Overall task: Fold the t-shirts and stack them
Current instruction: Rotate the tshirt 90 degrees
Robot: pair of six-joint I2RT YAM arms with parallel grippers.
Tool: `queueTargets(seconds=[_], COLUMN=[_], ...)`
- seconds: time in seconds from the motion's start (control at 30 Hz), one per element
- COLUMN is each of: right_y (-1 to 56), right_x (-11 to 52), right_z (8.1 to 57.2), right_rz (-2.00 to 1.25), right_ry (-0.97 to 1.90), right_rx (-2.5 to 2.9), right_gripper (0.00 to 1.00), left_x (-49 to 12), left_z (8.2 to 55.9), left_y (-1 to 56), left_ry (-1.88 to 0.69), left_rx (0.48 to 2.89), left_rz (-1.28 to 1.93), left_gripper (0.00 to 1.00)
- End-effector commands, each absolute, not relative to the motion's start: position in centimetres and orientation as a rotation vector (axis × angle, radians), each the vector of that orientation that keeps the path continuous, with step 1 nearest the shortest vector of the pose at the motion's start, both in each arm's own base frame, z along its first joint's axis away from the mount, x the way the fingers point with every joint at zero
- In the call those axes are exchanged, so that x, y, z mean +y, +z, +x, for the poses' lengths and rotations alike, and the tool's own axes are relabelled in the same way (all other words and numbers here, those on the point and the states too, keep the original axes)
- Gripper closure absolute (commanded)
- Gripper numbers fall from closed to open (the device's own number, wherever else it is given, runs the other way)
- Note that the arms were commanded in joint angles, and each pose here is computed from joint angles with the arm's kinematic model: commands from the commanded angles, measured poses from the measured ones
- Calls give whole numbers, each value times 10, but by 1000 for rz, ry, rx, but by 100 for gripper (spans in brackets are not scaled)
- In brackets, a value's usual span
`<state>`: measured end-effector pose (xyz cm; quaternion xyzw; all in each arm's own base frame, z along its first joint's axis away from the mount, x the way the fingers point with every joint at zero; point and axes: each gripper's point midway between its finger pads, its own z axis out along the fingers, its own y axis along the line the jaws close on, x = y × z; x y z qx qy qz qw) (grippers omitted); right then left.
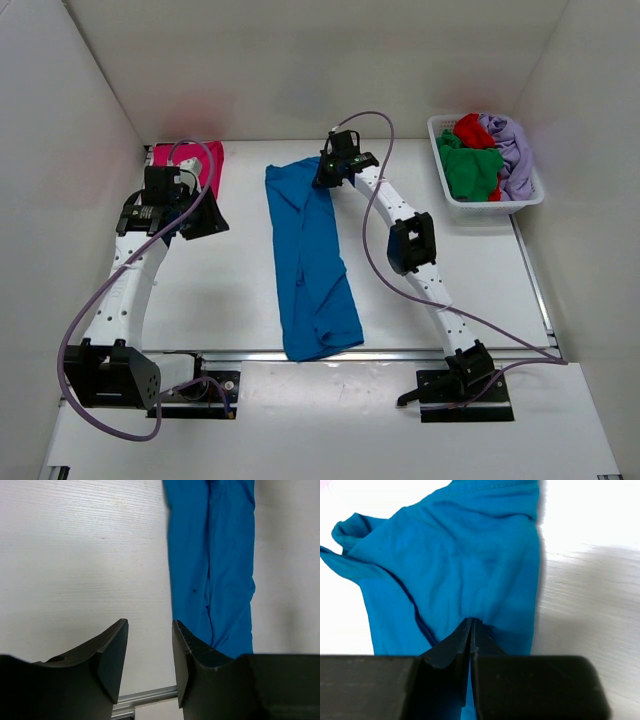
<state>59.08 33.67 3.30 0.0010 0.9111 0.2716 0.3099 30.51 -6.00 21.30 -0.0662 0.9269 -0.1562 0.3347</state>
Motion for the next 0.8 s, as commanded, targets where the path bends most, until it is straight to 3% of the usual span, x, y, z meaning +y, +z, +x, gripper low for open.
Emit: queueTargets(seconds=[0.0, 0.3, 0.47, 0.57, 0.67, 0.77], right_y=[37, 46, 76, 131, 191, 242], right_x=[298, 255, 260, 269, 273, 253], right_z=[598, 613, 616, 611, 597, 555], right_rz=[139, 210, 53, -92, -185, -217], right_ry=[575, 517, 518, 498, 501, 426], right_rx=[2442, 2428, 2367, 2269, 2190, 2219], right_gripper=[98, 98, 94, 83, 60, 46], left_x=[-65, -76, -81, -89, -93, -100], left_z=[301, 295, 286, 283, 275, 258], left_y=[212, 192, 169, 167, 163, 147], left_ry=[-438, -489, -515, -550, -564, -596], left_rx=[2422, 2446, 2464, 2437, 2442, 2504], left_rz=[-151, -133, -126, -104, -76, -18], left_gripper=[48, 48, 44, 43, 42, 42])
